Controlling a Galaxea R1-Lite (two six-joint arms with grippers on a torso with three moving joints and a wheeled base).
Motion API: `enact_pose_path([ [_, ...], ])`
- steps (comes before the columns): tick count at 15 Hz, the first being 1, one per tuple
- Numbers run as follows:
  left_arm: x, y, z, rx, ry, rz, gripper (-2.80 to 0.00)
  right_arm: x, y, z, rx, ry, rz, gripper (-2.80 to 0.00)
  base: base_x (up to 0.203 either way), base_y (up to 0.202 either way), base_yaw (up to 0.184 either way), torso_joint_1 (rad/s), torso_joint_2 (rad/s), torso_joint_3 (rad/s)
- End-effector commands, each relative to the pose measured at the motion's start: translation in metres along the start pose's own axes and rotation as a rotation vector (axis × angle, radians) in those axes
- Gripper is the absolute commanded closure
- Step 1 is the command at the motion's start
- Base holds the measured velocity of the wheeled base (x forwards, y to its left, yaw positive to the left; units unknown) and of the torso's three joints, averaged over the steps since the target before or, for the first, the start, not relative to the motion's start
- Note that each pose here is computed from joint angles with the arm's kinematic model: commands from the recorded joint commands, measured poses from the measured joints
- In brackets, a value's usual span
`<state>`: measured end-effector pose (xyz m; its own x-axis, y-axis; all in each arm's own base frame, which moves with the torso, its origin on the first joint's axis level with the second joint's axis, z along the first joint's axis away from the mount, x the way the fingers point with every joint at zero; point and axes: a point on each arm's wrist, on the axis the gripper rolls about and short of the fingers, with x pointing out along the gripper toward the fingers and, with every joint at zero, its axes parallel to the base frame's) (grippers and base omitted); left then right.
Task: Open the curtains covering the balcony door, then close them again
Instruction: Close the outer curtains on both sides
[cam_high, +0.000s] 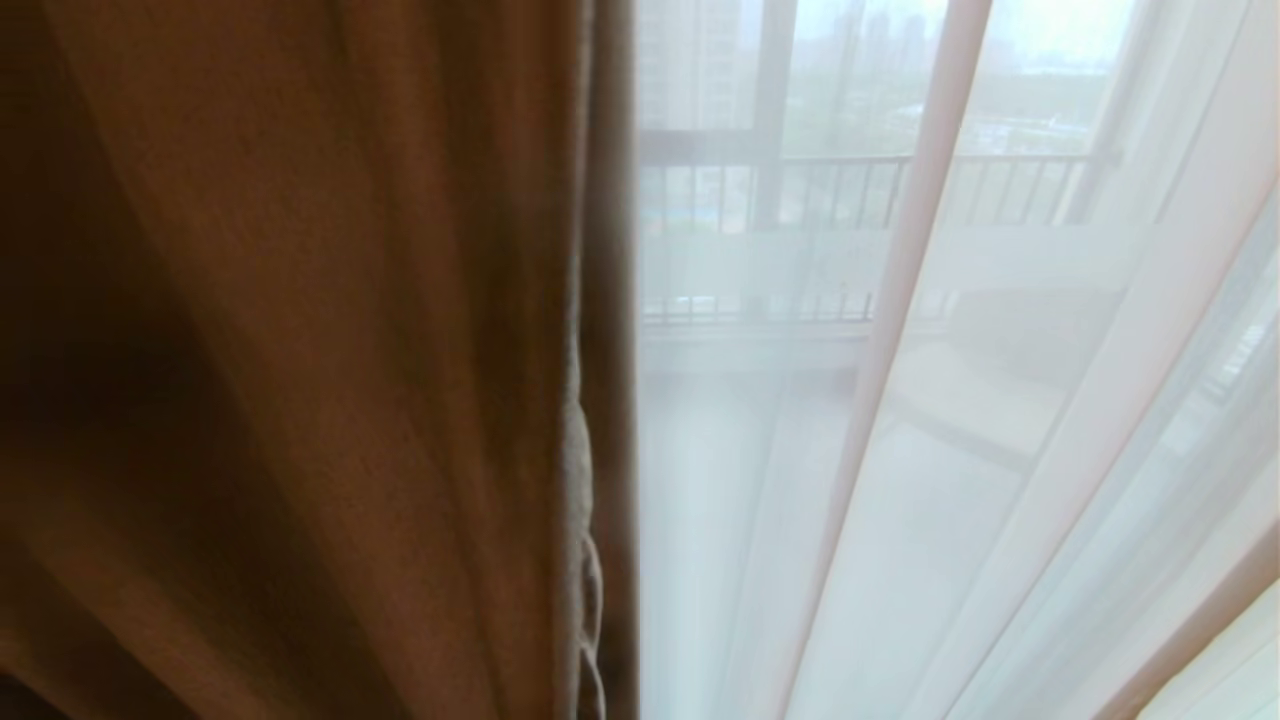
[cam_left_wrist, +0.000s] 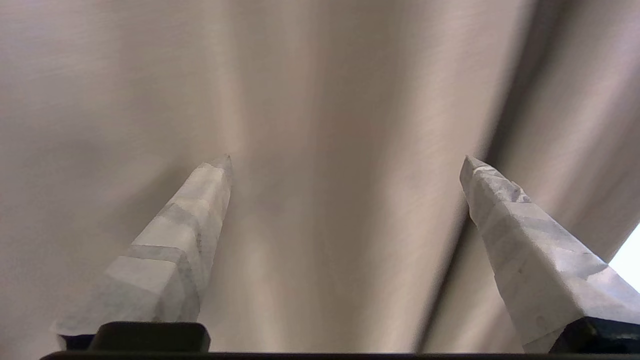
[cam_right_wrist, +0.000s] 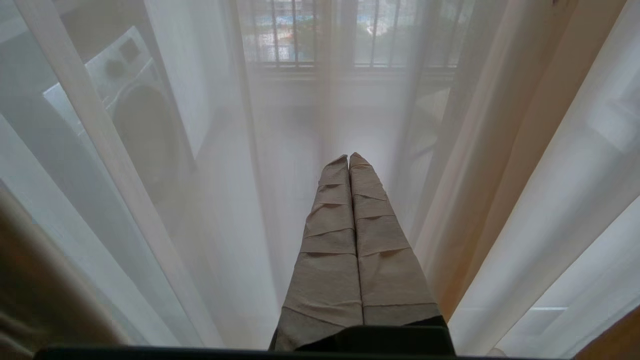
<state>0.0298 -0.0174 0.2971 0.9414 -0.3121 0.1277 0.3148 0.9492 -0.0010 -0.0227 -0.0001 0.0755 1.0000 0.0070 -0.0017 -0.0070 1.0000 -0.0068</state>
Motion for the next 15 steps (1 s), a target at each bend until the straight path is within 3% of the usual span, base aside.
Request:
enact_pose_path([
  [1,-0.008,0.005,-0.001,-0.011,-0.018,0.004,-2.8,0.0,0.0,0.0,0.0,0.0,0.001,0.0,0.0,0.0,0.0,0.0,0.0,0.0],
  [4,-0.01,0.006,-0.003,-0.011,-0.018,0.004,-2.8,0.0,0.0,0.0,0.001,0.0,0.001,0.0,0.0,0.0,0.0,0.0,0.0,0.0],
  [5,-0.01,0.006,-0.004,-0.011,-0.018,0.004,0.0,0.0,0.0,0.0,0.001,0.0,0.001,0.0,0.0,0.0,0.0,0.0,0.0,0.0],
  [10,-0.016,0.01,-0.005,-0.019,-0.031,0.006,0.0,0.0,0.0,0.0,-0.001,0.0,0.001,0.0,0.0,0.0,0.0,0.0,0.0,0.0],
  [15,-0.035,0.02,-0.021,-0.014,-0.052,0.015,0.0,0.0,0.0,0.0,0.0,0.0,0.001,0.0,0.0,0.0,0.0,0.0,0.0,0.0],
])
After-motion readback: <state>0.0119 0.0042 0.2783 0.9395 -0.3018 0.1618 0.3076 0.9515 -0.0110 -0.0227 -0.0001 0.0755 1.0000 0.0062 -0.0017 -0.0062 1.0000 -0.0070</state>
